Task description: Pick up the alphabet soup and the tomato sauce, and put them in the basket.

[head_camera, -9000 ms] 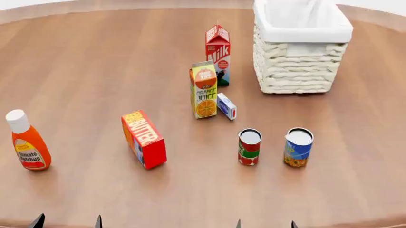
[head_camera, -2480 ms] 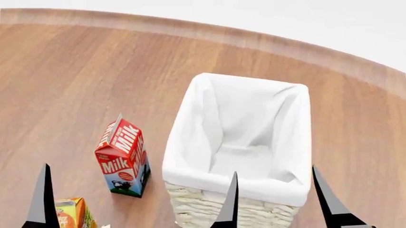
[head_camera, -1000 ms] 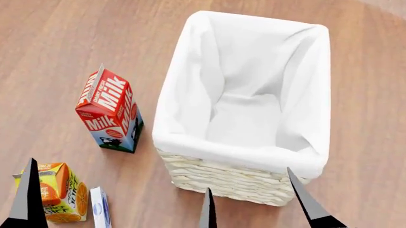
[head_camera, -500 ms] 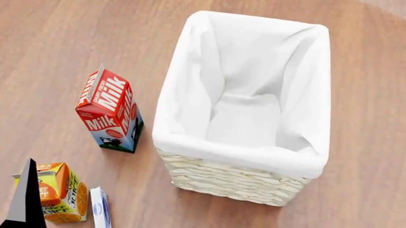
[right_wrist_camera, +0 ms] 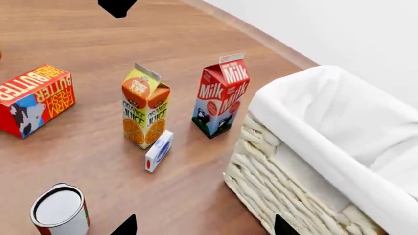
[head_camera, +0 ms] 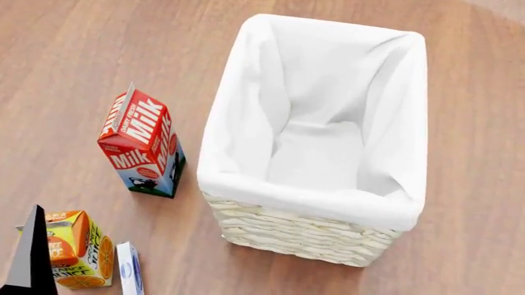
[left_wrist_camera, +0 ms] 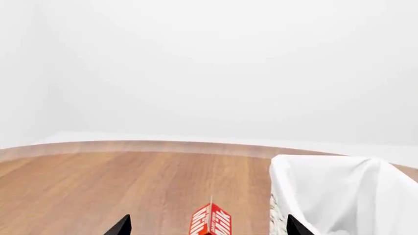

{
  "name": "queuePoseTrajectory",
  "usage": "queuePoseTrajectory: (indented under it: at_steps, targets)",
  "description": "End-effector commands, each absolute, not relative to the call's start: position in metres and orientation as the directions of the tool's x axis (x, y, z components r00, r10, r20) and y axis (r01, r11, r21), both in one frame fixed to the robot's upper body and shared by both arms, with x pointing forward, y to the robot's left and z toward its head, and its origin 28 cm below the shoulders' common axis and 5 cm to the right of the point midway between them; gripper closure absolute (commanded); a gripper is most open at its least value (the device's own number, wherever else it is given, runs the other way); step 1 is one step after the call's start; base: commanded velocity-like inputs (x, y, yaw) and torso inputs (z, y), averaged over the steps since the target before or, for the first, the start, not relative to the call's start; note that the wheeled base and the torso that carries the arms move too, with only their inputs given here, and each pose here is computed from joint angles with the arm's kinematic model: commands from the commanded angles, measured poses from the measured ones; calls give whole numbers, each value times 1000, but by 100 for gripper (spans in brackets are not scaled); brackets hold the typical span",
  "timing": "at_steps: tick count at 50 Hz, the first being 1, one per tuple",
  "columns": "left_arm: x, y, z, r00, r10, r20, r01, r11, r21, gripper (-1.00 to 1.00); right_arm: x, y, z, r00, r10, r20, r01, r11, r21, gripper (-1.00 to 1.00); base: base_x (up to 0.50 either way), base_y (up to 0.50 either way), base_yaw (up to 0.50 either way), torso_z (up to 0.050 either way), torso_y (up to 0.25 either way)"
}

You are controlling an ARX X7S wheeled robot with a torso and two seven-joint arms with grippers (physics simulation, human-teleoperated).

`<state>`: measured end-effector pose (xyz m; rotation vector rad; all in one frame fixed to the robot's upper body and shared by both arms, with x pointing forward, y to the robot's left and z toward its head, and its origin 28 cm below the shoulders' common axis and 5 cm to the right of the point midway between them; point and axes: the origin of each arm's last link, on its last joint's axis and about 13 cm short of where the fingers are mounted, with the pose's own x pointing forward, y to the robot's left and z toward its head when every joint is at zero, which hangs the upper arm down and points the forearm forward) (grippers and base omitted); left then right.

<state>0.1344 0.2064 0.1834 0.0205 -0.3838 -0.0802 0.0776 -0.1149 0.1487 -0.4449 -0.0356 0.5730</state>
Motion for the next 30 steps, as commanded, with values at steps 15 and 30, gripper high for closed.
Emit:
queuePoseTrajectory:
  at_steps: [15, 30]
  targets:
    - [134, 203, 183, 923, -98, 372, 90, 995, 39, -100, 68, -113, 143, 763, 598, -246, -642, 655, -399, -100, 0, 0, 0, 0, 0]
    - [134, 204, 183, 923, -96, 373, 89, 995, 36, -100, 70, -107, 133, 738, 602, -304, -673, 628, -390, -100, 0, 0, 0, 0, 0]
